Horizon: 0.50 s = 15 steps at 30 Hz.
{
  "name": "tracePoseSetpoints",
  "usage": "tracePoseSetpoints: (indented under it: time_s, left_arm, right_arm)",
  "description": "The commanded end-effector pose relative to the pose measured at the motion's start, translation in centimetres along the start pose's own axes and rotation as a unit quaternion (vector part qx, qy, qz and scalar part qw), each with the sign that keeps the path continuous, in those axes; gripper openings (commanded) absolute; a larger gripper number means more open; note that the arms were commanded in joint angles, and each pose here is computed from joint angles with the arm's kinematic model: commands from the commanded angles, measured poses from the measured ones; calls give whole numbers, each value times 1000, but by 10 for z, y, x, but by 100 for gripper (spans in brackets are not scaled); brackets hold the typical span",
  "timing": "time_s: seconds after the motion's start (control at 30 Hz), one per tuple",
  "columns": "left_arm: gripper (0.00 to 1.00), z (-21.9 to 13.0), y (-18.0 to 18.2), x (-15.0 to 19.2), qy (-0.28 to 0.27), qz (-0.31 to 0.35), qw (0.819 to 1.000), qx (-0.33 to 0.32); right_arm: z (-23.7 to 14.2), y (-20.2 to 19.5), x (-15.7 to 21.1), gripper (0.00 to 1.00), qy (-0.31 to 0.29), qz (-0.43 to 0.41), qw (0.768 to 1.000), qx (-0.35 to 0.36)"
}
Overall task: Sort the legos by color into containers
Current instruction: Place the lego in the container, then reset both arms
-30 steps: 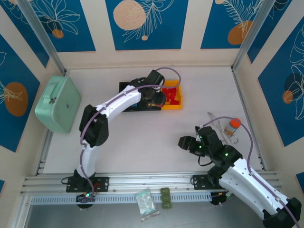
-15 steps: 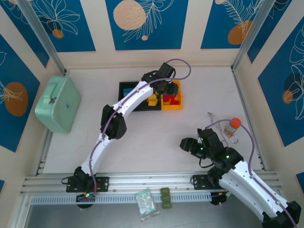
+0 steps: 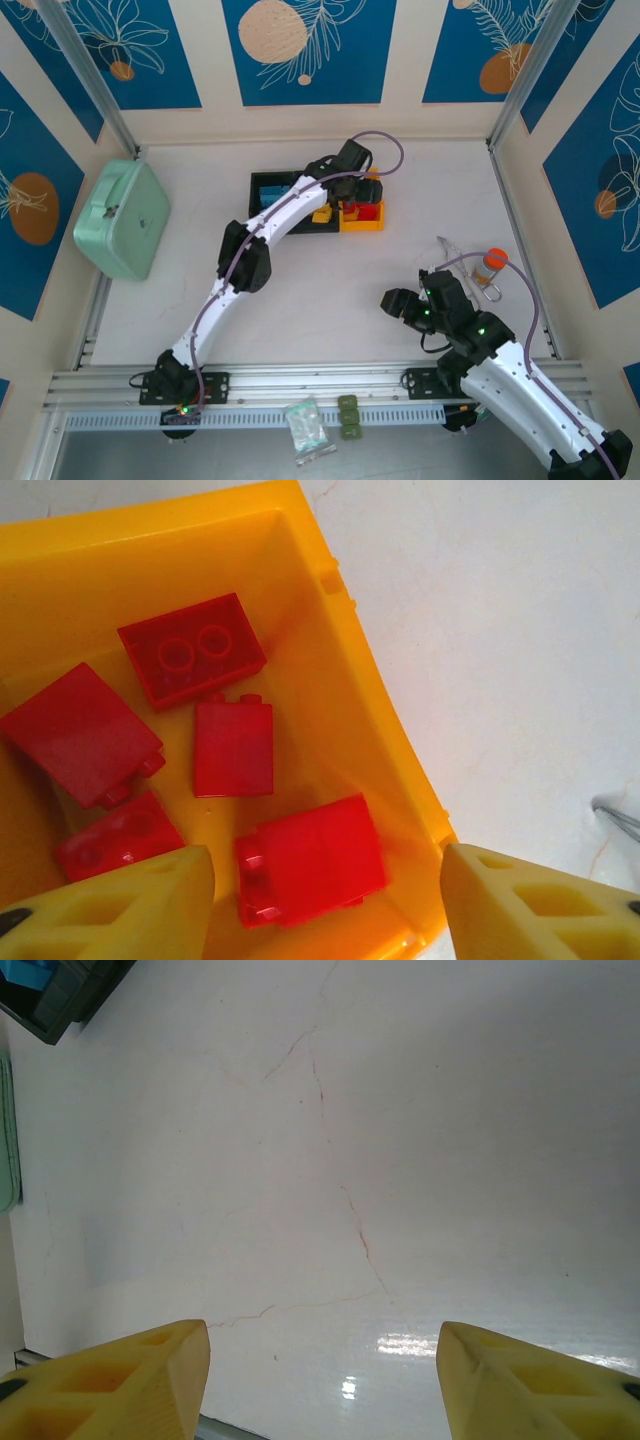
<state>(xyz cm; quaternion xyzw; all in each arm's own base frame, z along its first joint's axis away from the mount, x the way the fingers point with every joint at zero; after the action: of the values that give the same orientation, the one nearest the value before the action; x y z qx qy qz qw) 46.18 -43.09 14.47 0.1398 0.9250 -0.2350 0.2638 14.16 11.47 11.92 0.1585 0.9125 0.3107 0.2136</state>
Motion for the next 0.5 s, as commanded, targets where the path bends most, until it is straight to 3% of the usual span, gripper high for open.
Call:
tracePoseSetpoints:
  time_s: [0.0,0.27,0.47]
  left_arm:
    - [63,-38,-20,-26,-44,19,999,11]
    - [68,-110,-32,-31,-72,47,996,16]
    - [72,-160,-17,2,-85,62,994,11]
  right_arm:
    - [3,-1,3,62,8,-4,1000,-9]
    - [0,14,-2,65,7,-35,999,-17]
    - [3,37,-15,71,4,-86,996,-11]
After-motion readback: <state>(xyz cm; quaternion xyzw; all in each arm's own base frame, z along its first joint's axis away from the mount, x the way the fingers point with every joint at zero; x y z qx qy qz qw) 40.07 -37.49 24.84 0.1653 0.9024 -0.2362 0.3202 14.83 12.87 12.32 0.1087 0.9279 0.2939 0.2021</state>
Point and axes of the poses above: each hand's point on the last joint's axis, 136 mm out from that joint toward the fingers, its own z axis out along the fingers, its own y axis along the line the jaws close on, x = y × z, the point moved 3 cm from there along -z, back along the fingers
